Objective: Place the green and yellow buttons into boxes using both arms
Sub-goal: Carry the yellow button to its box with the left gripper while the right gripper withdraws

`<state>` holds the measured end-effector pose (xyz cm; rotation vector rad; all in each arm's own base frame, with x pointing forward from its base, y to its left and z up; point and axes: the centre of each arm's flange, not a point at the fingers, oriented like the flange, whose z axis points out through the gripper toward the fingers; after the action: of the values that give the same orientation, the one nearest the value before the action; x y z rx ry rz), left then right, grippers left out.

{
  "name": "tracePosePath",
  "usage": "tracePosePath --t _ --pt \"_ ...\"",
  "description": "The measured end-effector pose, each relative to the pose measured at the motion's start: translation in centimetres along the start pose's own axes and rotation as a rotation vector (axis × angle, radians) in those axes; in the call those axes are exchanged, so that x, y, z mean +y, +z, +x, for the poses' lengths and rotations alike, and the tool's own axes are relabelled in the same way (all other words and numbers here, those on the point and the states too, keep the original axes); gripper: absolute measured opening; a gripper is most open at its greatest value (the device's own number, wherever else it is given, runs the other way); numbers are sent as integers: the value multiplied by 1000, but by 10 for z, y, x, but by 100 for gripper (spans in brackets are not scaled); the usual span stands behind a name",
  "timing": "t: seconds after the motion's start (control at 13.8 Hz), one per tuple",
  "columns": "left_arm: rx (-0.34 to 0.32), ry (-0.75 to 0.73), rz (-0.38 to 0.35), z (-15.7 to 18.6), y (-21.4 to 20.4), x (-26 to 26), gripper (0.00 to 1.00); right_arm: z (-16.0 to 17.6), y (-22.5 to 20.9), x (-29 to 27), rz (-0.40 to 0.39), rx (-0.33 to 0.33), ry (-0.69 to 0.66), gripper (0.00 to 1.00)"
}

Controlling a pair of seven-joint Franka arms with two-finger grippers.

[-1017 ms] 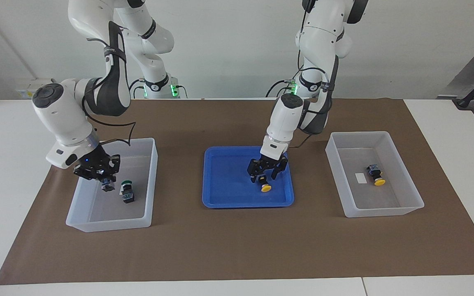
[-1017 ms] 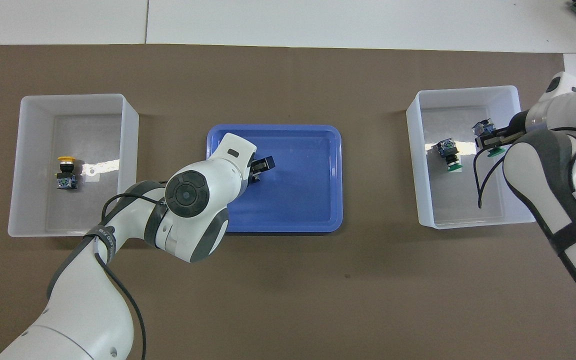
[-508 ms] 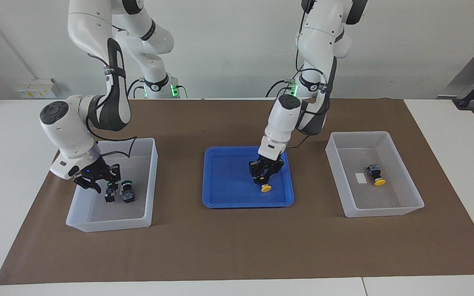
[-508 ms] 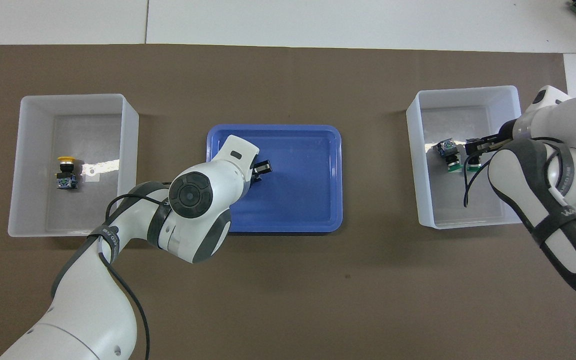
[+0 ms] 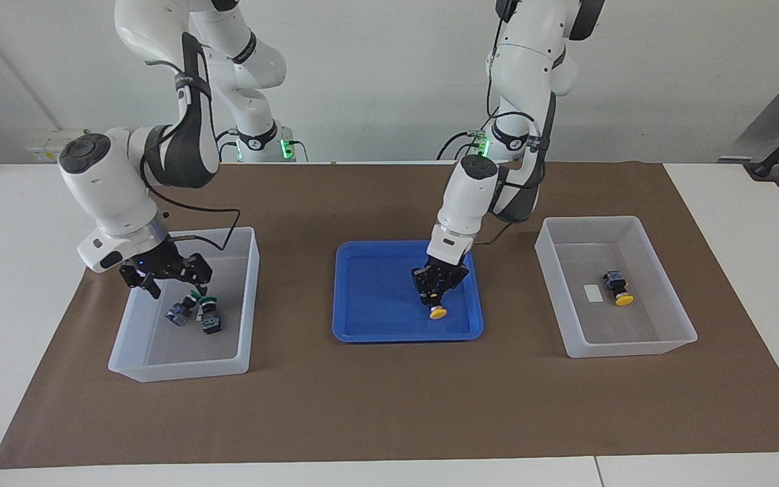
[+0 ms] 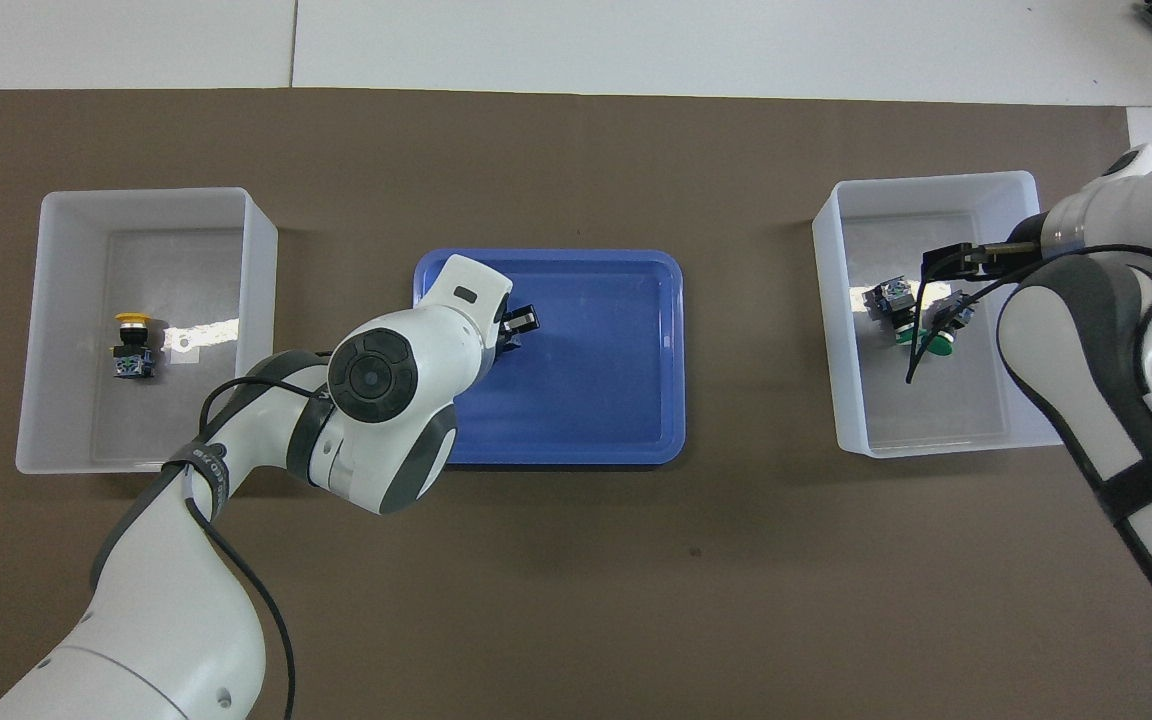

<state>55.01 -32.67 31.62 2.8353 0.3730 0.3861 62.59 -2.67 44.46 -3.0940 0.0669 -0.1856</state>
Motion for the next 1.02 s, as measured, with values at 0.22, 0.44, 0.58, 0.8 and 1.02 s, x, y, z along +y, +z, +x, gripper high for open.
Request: tracePosePath --t 0.22,0.44,0.58,0.8,1.02 --pt "-10 -64 44 58 -46 -6 33 -10 -58 -2 -2 1 35 100" --pt "-13 -127 90 120 -111 -39 33 -29 -117 5 1 -12 57 100" --pt "-37 -93 132 150 -141 -77 33 -42 -154 7 2 -50 107 100" --pt "-73 16 174 182 -160 -146 33 -53 -181 11 -2 -94 140 100" --pt "-121 162 196 194 -156 -207 33 -57 -176 17 -6 -133 151 100"
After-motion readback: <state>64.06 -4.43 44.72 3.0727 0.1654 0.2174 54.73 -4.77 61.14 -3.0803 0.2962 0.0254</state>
